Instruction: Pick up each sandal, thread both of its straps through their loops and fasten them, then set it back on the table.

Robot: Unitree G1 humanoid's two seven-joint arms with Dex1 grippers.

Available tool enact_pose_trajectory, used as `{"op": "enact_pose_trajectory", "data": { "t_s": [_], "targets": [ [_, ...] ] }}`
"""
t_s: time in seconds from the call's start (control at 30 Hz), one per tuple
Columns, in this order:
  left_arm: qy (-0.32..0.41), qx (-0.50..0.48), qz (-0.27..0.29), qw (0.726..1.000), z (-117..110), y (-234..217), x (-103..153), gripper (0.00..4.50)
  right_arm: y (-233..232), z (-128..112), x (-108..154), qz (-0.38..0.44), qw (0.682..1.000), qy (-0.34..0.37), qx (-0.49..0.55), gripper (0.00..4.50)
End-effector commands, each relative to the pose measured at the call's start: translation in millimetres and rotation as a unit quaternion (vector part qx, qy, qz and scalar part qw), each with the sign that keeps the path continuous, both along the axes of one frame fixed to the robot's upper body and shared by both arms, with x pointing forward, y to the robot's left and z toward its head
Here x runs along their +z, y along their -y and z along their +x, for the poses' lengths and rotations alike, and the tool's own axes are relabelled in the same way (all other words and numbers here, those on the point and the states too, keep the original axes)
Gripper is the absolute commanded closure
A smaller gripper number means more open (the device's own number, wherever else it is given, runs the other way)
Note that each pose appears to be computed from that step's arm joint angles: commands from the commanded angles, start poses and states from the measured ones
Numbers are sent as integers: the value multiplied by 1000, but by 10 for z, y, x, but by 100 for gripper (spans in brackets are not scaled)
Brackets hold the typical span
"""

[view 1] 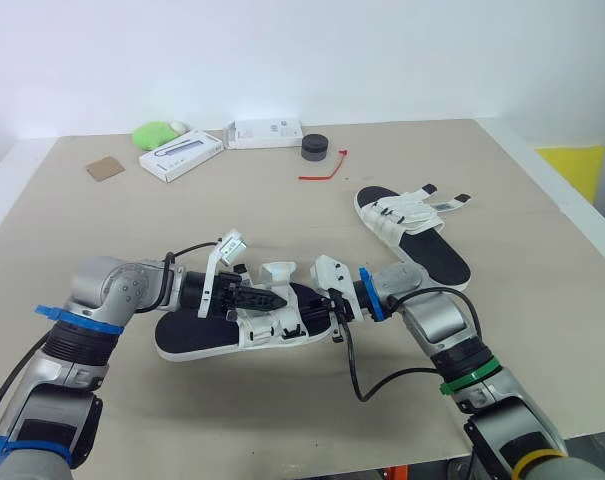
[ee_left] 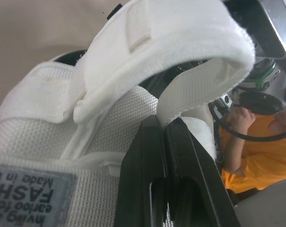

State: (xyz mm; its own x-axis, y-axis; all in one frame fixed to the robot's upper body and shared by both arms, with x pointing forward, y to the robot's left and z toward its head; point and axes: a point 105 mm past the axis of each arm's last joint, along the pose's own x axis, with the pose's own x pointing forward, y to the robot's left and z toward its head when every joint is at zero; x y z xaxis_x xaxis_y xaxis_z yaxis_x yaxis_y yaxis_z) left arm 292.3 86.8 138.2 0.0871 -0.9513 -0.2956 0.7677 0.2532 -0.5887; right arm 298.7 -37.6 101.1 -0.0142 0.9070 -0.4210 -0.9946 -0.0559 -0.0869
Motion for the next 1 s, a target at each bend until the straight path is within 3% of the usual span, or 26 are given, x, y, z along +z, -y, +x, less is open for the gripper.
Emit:
{"op": "enact_pose_trajectory", "data": {
  "t_s": [0.03,0.5,0.77,1.0],
  "targets": [
    [34,-21,9,999,-44,35,-11,446,26,-163,-427,-51,996,-77,4,450],
    [243,-105,22,964,-50,122,105,446,28,-165,-419,-47,996,-80,0,450],
    [287,-164,17,944,-155,95,162,446,16,-154,-407,-44,996,-80,-1,450],
    [326,-158,35,931,-60,74,127,446,7,-150,-404,-41,996,-80,-3,450]
  ]
}}
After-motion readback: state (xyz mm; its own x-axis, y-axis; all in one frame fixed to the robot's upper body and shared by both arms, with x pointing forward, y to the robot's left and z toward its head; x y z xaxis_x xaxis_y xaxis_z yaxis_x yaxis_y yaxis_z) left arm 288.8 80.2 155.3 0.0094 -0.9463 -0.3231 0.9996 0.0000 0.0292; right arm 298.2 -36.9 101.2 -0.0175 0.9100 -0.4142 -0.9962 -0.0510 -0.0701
